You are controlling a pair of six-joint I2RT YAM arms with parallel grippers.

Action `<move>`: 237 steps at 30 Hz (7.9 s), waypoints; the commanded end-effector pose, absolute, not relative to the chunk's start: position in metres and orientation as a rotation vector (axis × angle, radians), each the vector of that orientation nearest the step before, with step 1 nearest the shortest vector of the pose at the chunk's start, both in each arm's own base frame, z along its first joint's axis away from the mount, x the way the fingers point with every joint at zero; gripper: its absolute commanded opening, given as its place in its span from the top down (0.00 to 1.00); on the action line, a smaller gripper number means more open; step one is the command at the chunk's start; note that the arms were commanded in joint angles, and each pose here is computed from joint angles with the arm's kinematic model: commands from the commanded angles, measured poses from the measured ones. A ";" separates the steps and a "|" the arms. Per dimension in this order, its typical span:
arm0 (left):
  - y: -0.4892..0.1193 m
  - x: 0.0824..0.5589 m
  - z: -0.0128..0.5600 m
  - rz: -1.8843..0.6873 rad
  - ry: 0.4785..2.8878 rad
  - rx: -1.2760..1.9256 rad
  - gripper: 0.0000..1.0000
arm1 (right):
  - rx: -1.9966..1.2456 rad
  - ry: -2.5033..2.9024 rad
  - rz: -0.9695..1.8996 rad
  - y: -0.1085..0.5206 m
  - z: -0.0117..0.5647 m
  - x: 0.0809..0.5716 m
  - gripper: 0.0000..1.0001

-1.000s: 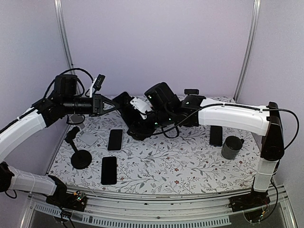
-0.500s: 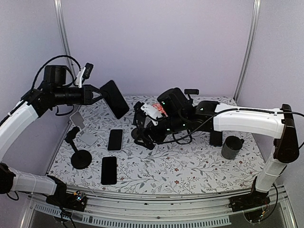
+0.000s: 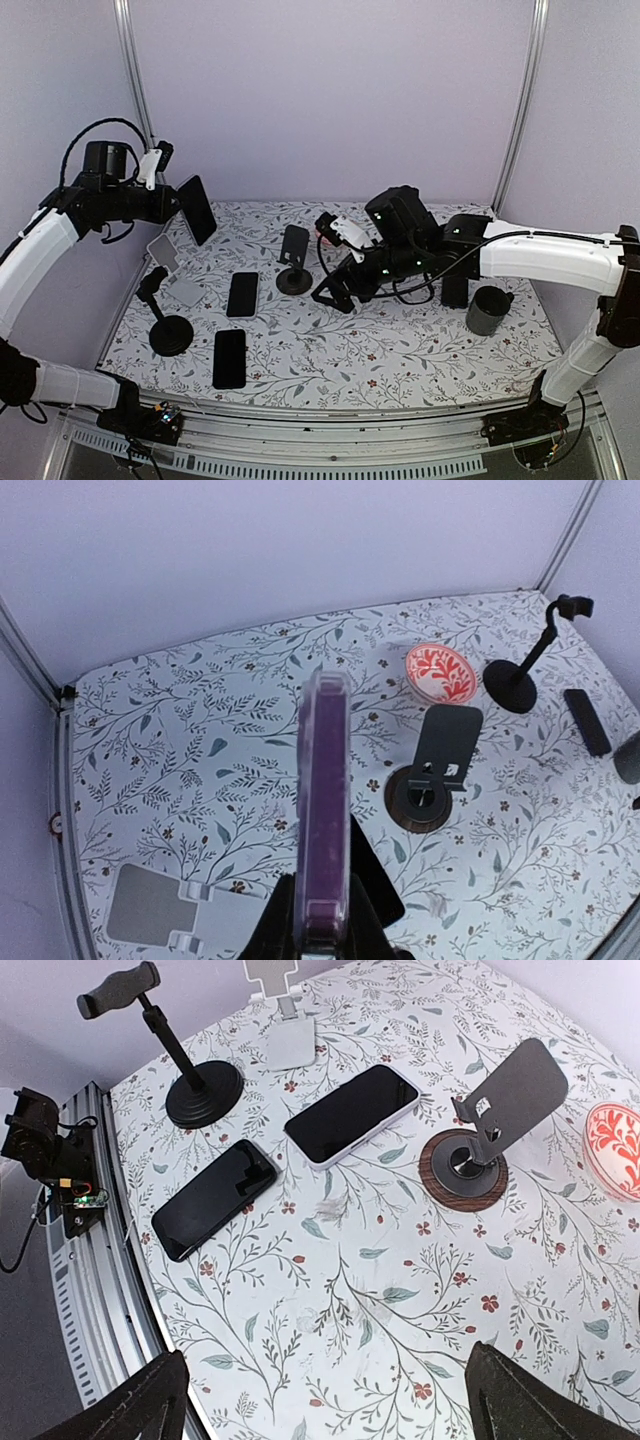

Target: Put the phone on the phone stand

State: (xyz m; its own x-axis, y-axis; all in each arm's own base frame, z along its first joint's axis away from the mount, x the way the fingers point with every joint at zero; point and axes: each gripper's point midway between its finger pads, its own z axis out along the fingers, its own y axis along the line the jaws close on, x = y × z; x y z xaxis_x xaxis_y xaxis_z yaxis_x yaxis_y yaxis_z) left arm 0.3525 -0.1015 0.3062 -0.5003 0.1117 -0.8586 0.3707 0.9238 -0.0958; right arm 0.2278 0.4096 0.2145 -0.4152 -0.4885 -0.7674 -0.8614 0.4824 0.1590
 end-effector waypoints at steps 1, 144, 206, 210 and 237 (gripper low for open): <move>-0.085 0.352 0.334 -0.213 1.933 0.400 1.00 | -1.084 2.053 0.760 0.411 0.209 0.228 0.01; 0.048 0.367 0.208 -0.139 2.185 0.371 0.14 | -1.041 2.162 0.898 0.374 0.149 0.189 0.01; -0.211 0.301 0.260 -0.266 2.096 0.446 0.19 | -0.689 2.362 0.737 0.379 0.166 0.267 0.01; -0.225 0.280 0.225 -0.349 2.258 0.476 0.23 | -0.652 2.395 0.720 0.368 0.158 0.263 0.01; -0.185 0.171 0.078 -0.141 2.782 0.282 0.06 | -0.666 2.434 0.737 0.359 0.149 0.250 0.01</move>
State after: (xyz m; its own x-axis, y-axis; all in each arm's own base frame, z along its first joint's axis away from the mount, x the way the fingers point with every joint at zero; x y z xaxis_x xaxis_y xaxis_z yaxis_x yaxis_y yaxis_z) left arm 0.1762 -0.1942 0.0890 -0.8938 0.2553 -0.3688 0.3047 0.9490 -0.0815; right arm 0.2527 0.3640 0.1404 -0.7565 -0.3141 -0.5737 -0.5732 0.7409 0.3502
